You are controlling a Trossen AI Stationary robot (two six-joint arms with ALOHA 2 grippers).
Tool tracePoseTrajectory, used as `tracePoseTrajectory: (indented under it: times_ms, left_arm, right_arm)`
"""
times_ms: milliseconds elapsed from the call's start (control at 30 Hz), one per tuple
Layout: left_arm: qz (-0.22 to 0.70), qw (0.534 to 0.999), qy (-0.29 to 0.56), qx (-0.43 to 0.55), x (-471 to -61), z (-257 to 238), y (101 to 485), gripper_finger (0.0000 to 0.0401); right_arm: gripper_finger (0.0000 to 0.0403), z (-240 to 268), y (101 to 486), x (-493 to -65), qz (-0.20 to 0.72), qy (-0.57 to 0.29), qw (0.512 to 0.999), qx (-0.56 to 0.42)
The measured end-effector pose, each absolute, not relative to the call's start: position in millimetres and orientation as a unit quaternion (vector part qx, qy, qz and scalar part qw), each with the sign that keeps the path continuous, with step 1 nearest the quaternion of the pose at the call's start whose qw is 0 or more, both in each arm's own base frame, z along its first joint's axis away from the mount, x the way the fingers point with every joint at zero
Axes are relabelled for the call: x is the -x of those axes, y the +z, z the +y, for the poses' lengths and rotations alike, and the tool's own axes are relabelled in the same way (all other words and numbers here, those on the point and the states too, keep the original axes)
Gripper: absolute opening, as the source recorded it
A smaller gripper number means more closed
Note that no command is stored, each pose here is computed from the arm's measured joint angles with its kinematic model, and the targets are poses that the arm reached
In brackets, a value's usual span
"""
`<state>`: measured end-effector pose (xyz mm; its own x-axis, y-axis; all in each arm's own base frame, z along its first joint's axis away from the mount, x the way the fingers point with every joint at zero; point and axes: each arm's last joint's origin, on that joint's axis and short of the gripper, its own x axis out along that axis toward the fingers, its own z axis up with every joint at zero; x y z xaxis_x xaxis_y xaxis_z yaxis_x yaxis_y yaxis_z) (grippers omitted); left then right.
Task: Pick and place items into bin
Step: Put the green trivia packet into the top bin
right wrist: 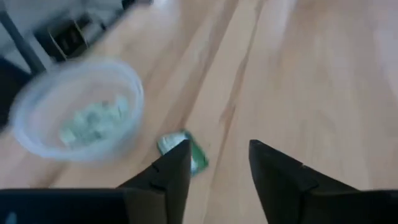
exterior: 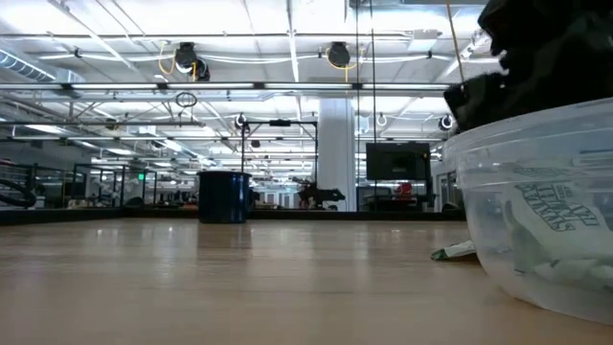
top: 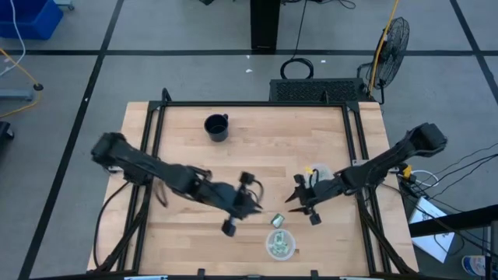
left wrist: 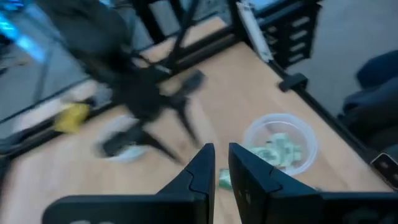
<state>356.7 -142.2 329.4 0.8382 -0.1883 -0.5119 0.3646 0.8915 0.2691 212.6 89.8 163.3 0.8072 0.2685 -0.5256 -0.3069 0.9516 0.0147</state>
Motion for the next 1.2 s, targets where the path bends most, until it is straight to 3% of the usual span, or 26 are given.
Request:
tracePoseTrajectory:
  times_ms: [133,300,933,1067,1200]
  left_arm:
    - [0.239,0.946,-0.117,-0.188,-332.0,-130.1,356.6,0.0051]
    - [0.238,0.947,-0.097,-0.191,-314.3,-121.2,372.6,0.0051]
    - [0.288,0.932,-0.061,-0.21,-307.4,-115.1,365.8,0.0051]
    - [0.303,0.929,-0.059,-0.204,-305.7,-114.4,363.4,0.0051]
    - [0.311,0.929,-0.056,-0.193,-304.9,-114.1,362.1,0.0051]
  right_arm:
    - [0.0176,97.8,149.8,-226.5,0.308,0.152,0.938,0.048]
    - [0.0173,106.7,147.6,-244.3,0.363,0.167,0.913,0.077]
    - [0.0168,119.3,106.0,-268.0,0.41,0.194,0.886,0.092]
    - [0.0148,118.0,100.9,-265.2,0.435,0.191,0.875,0.097]
    - [0.0101,116.6,104.8,-262.1,0.444,0.189,0.87,0.098]
